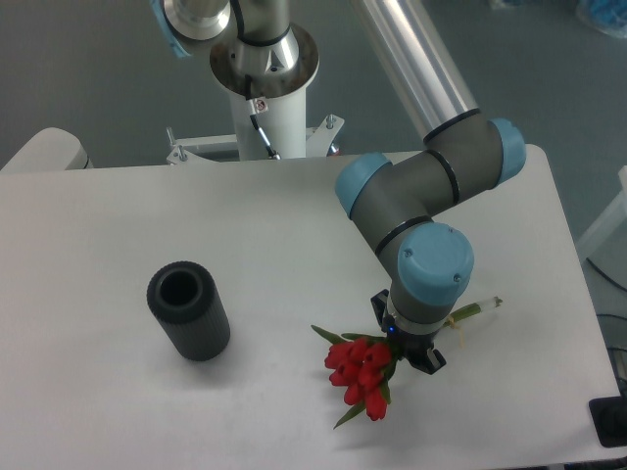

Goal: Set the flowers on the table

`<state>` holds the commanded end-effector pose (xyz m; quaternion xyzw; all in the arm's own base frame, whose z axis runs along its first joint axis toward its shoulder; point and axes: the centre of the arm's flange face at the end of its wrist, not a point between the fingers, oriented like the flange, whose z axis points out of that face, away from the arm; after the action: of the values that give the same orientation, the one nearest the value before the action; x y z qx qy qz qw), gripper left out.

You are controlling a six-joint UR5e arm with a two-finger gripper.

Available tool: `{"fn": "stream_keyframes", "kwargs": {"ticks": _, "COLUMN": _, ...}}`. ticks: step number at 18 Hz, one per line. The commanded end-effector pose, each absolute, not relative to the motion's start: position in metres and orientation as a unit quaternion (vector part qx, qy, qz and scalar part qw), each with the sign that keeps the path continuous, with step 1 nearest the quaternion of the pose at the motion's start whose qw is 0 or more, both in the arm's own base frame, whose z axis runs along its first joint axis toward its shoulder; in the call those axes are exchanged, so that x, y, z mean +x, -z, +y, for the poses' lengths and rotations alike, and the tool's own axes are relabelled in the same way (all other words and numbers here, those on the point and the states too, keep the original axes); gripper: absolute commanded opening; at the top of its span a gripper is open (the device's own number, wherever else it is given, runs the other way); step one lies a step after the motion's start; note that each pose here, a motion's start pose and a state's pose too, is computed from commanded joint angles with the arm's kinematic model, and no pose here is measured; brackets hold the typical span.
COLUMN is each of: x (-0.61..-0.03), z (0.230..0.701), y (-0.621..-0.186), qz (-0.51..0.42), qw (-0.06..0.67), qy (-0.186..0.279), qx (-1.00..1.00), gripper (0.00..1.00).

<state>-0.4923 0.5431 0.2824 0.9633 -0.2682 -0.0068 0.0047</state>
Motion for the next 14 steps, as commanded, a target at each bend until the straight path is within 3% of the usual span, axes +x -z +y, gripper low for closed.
{"fn": "stream_keyframes", "kwargs": {"ticks": 14, "x": -0.4874, "z": 0.5378, "y": -0.2752, "qz": -0.242, "qw": 0.010, "qy": -0.003, "qx": 0.970, "gripper": 0.10}}
